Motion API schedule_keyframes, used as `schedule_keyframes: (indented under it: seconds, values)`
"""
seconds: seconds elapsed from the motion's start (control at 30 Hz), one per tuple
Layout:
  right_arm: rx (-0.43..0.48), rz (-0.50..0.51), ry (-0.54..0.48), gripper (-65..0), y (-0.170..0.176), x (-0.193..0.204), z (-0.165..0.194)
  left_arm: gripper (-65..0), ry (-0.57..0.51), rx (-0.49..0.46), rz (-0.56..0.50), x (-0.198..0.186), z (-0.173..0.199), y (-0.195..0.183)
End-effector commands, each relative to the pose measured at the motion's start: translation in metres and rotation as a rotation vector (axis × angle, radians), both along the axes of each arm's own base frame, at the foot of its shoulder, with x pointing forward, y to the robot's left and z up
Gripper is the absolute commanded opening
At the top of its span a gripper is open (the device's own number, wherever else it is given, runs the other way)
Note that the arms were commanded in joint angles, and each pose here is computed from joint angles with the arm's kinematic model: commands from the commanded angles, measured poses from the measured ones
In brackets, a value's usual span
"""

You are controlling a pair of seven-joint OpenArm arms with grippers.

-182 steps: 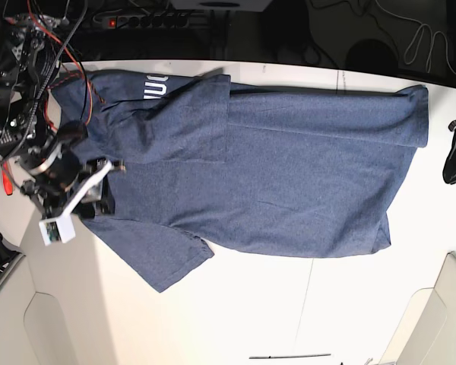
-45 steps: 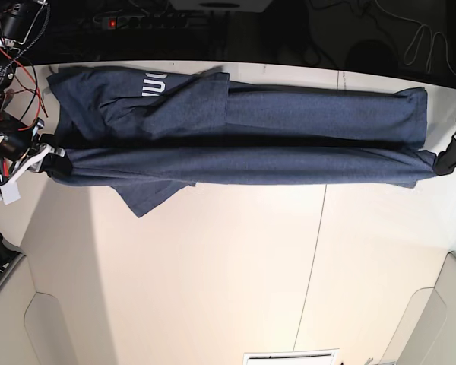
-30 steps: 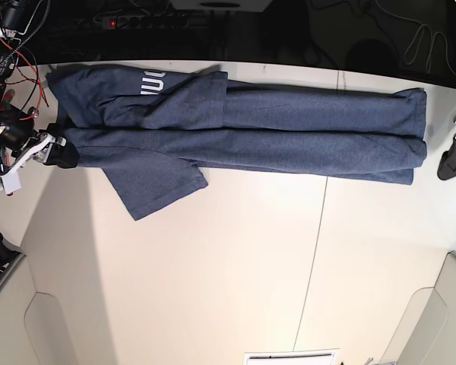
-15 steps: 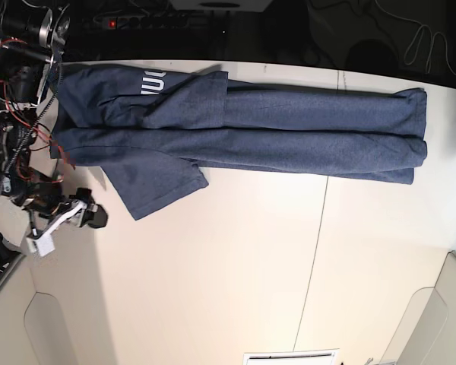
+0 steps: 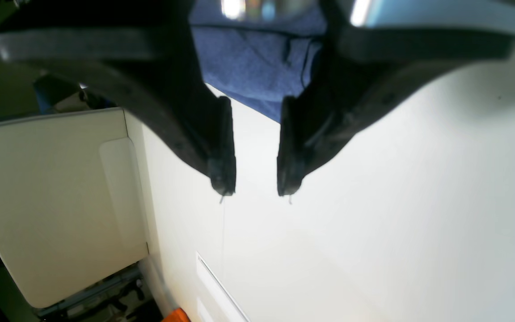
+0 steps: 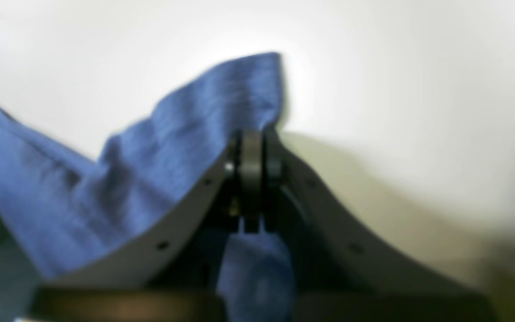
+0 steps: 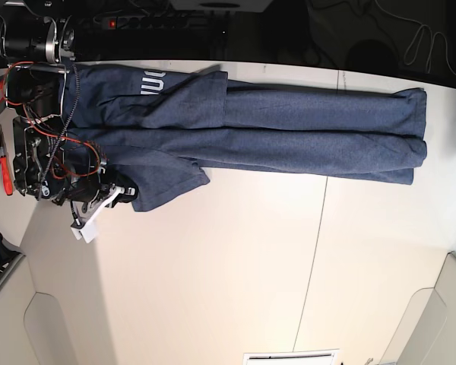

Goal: Layout the t-shirt on the table in an organized manner, then fold the t-shirt properly
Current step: 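Grasp the collar end with the right gripper and flatten it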

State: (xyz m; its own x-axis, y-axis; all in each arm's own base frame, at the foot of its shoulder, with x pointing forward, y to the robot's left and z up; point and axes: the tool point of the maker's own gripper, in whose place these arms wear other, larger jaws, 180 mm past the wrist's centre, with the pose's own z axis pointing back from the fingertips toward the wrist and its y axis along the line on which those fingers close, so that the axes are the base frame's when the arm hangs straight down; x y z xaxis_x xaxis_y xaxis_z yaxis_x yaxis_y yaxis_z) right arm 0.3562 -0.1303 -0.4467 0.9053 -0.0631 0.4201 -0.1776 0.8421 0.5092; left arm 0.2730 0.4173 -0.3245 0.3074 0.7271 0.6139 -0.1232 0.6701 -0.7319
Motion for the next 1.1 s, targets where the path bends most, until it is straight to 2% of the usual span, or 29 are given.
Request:
schedule_keyframes:
  seconds: [0.0,0.13,0.23,0.37,0.53,0.7,1.07]
  values:
    - [0.025,0.005,-0.102,-65.0,0.002,0.025,0.034,-45.4,-0.057,0.032,0.001,0.007,0.022,0.009]
    - [0.04,0.09,-0.192,-65.0,0.025,0.019,0.073,-45.4,-0.056,0.033,0.001,0.007,0.022,0.009]
    - [0.051,0.136,-0.246,-65.0,0.05,0.001,0.087,-45.4,-0.056,0.033,0.001,0.007,0.022,0.009]
    - [0.145,0.168,-0.261,-65.0,0.09,-0.035,0.095,-45.4,-0.056,0.033,0.001,0.007,0.022,0.009]
    - [0.204,0.205,-0.193,-65.0,0.123,-0.084,0.079,-45.4,-0.055,0.033,0.0,0.007,0.022,0.009]
    - [0.217,0.259,-0.098,-65.0,0.139,-0.123,0.058,-45.4,-0.055,0.033,0.0,0.007,0.022,0.009]
    - [0.26,0.292,-0.009,-65.0,0.144,-0.158,0.048,-45.4,-0.052,0.035,-0.001,0.006,0.021,0.009]
